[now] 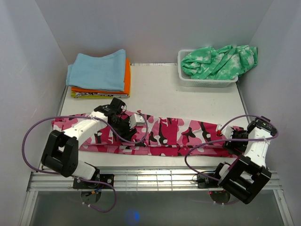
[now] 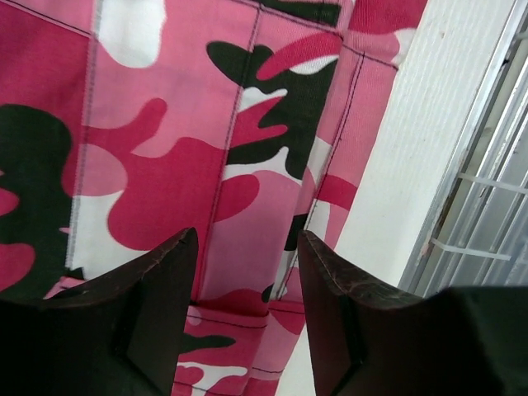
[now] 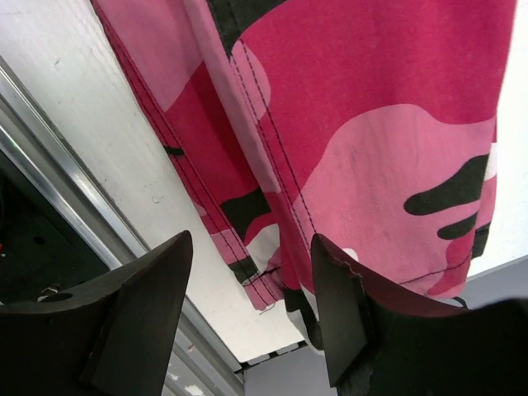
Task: Fold and stack the trousers
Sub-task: Fold the trousers
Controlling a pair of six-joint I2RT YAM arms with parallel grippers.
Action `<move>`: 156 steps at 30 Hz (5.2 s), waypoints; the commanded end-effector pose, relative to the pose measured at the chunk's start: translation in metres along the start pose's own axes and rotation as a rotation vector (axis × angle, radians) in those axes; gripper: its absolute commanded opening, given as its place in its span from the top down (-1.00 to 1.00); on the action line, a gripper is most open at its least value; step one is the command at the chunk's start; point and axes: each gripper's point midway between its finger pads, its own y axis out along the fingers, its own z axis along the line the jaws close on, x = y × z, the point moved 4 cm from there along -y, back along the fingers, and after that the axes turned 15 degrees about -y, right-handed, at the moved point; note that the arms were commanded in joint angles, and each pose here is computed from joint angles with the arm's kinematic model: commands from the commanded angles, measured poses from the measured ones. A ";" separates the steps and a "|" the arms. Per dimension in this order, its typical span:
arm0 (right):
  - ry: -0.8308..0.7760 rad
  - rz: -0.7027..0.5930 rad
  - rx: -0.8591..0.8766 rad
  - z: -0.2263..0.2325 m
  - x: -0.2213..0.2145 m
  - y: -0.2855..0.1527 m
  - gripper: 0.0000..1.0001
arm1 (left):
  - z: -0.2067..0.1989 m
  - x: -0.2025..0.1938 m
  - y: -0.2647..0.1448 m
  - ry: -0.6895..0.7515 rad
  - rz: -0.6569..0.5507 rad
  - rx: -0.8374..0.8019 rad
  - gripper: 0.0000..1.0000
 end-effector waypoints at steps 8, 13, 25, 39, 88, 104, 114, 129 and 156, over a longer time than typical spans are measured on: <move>-0.147 0.051 -0.035 -0.011 -0.012 0.008 -0.25 | 0.005 -0.028 0.018 0.029 0.078 0.097 -0.29; -0.127 0.038 -0.044 -0.026 -0.011 -0.004 -0.25 | 0.004 -0.035 0.022 0.024 0.094 0.093 -0.21; -0.185 0.155 -0.014 -0.038 -0.039 0.004 -0.18 | 0.005 -0.032 0.024 0.028 0.085 0.092 0.44; -0.246 0.198 -0.043 -0.053 -0.048 0.000 0.85 | -0.005 -0.014 0.010 -0.036 0.025 0.072 1.00; -0.580 0.197 -0.111 -0.055 -0.072 -0.027 0.85 | 0.005 -0.077 -0.017 -0.250 0.100 0.032 1.00; -0.526 0.214 -0.021 -0.042 -0.073 -0.051 0.85 | 0.004 -0.053 -0.024 -0.171 0.085 0.041 1.00; -0.572 0.255 0.125 0.007 -0.078 -0.003 0.85 | 0.002 -0.087 0.023 -0.221 0.251 0.029 1.00; -0.166 0.055 -0.190 -0.070 -0.049 -0.095 -0.73 | -0.007 0.000 -0.011 -0.221 -0.034 -0.009 -0.30; 1.033 -0.027 -0.129 -0.101 -0.059 0.009 -0.20 | 0.030 0.013 0.012 -0.439 -0.074 0.143 -0.32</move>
